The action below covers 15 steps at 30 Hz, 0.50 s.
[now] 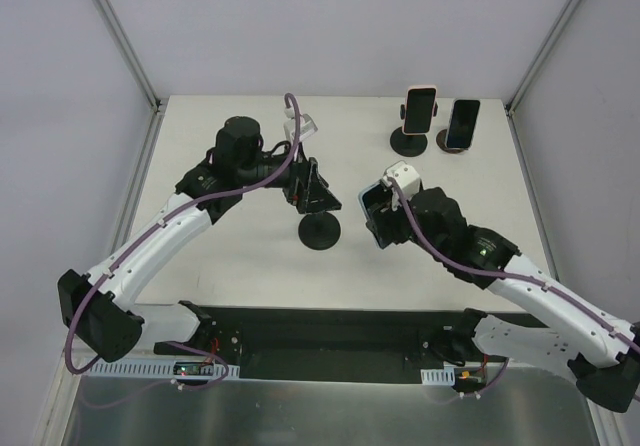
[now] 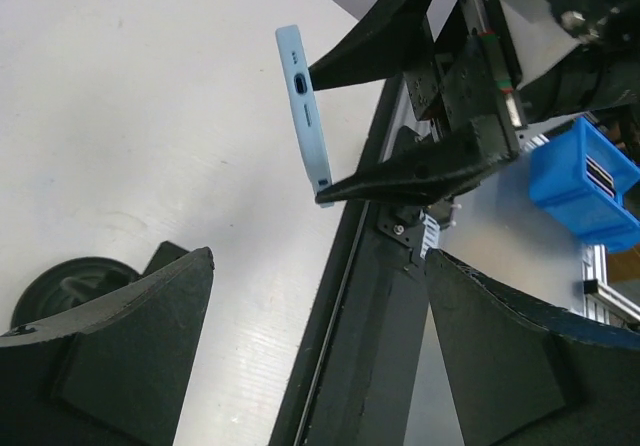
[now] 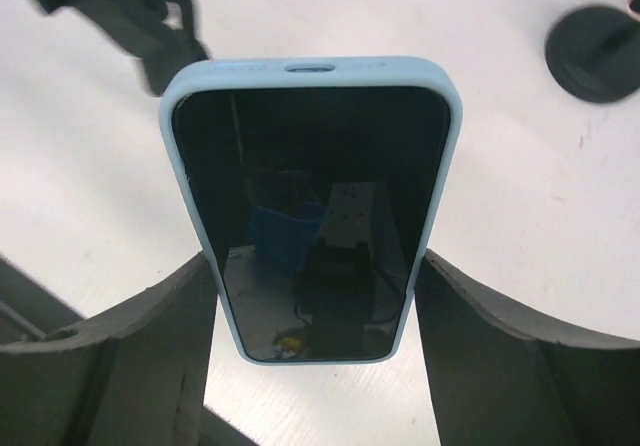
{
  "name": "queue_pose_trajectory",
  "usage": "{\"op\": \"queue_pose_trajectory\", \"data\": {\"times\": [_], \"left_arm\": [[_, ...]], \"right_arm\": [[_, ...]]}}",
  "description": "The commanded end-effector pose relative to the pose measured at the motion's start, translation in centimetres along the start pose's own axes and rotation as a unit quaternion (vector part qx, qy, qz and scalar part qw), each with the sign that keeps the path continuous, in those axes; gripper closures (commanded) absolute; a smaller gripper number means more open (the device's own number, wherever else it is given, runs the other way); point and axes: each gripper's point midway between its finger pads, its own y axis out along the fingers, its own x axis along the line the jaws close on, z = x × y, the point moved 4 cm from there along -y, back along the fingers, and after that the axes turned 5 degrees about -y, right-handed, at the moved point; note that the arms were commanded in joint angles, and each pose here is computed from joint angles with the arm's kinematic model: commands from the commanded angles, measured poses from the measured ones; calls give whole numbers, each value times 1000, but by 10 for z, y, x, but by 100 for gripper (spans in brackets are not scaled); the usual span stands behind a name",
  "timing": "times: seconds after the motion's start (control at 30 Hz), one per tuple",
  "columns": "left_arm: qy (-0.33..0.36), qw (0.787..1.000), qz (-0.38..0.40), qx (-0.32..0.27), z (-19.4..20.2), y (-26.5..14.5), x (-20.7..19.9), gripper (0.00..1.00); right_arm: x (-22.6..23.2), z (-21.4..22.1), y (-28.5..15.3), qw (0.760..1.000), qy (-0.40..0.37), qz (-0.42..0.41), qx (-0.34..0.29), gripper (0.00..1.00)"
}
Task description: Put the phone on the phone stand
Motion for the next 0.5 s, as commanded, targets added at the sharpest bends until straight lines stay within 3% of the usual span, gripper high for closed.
{"op": "queue_pose_trajectory", "data": {"times": [0.0, 0.13, 0.23, 0.37, 0.47], "left_arm": [[23, 999, 49, 9, 3, 7, -16, 15], [26, 998, 60, 22, 10, 14, -20, 15], [29, 997, 68, 33, 17, 20, -24, 26], [32, 995, 79, 49, 24, 26, -27, 56], [33, 993, 95, 58, 27, 28, -32, 68]], "right_arm": [[16, -43, -25, 997, -56, -6, -55, 99], [35, -57, -25, 994, -99, -6, -49, 99], [42, -72, -30, 991, -114, 1, -64, 99], [49, -89, -39, 989, -122, 6, -87, 99], [57, -96, -44, 986, -132, -1, -98, 99]]}}
